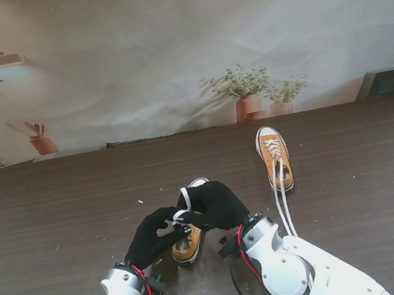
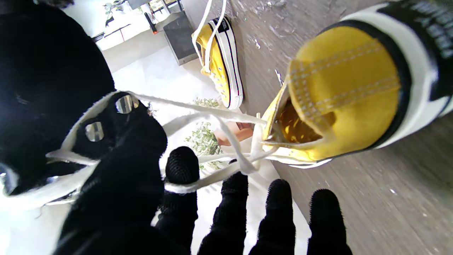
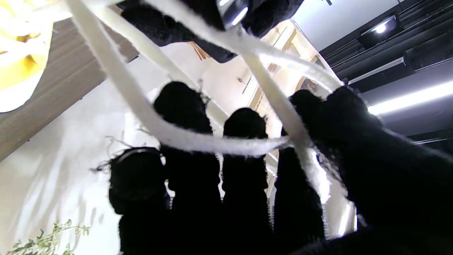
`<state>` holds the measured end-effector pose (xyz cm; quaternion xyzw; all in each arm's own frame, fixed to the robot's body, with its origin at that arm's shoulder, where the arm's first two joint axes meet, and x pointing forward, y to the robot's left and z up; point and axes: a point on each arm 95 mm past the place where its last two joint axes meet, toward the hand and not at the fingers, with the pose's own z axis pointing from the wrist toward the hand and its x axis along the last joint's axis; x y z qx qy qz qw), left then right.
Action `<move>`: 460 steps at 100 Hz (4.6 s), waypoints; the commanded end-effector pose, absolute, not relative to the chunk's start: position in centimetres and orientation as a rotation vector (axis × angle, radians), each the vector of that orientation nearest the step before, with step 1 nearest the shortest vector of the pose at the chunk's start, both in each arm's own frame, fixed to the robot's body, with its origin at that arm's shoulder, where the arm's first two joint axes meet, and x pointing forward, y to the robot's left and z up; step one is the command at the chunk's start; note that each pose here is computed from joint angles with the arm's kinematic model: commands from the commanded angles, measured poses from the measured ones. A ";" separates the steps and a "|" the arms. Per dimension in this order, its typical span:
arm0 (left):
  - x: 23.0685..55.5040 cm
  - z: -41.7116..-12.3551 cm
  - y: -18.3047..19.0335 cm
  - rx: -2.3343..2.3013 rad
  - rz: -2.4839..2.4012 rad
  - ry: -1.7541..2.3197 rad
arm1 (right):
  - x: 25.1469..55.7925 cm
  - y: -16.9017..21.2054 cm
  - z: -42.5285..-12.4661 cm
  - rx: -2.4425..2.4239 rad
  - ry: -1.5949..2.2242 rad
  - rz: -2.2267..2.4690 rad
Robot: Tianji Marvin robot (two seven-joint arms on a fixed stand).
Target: Tie the shoelaces into a bow on the shoes
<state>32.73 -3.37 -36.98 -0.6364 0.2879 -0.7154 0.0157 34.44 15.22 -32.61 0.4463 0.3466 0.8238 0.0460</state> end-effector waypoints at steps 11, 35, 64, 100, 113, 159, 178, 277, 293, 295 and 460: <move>32.5 -36.8 -4.1 -2.008 -2.234 0.844 | 34.1 15.5 -32.7 1.354 1.088 2.524; 32.0 -36.7 -4.5 -2.080 -2.263 0.769 | 34.0 15.4 -32.9 1.363 1.099 2.519; 31.2 -36.8 -4.7 -2.172 -2.297 0.766 | 33.5 15.5 -33.0 1.362 1.107 2.532; 29.3 -37.7 -4.2 -2.329 -2.332 0.694 | 33.1 15.8 -33.0 1.360 1.111 2.548; 28.7 -37.9 -3.9 -2.377 -2.351 0.642 | 33.1 15.8 -33.0 1.363 1.118 2.544; 27.4 -37.3 -4.3 -2.545 -2.483 0.212 | 32.9 16.0 -33.1 1.360 1.143 2.539; 27.2 -36.7 -5.1 -2.575 -2.460 -0.005 | 32.8 15.9 -33.3 1.357 1.158 2.527; 27.5 -35.4 -5.3 -2.410 -2.340 -0.317 | 32.4 15.2 -33.9 1.486 1.120 2.531; 27.7 -35.3 -4.8 -2.379 -2.351 -0.318 | 32.4 14.8 -33.9 1.545 1.162 2.531; 27.7 -35.2 -4.7 -2.379 -2.351 -0.321 | 32.4 14.8 -33.9 1.550 1.171 2.529; 27.6 -34.3 -3.4 -2.449 -2.410 -0.393 | 32.2 13.8 -33.8 1.867 0.971 2.529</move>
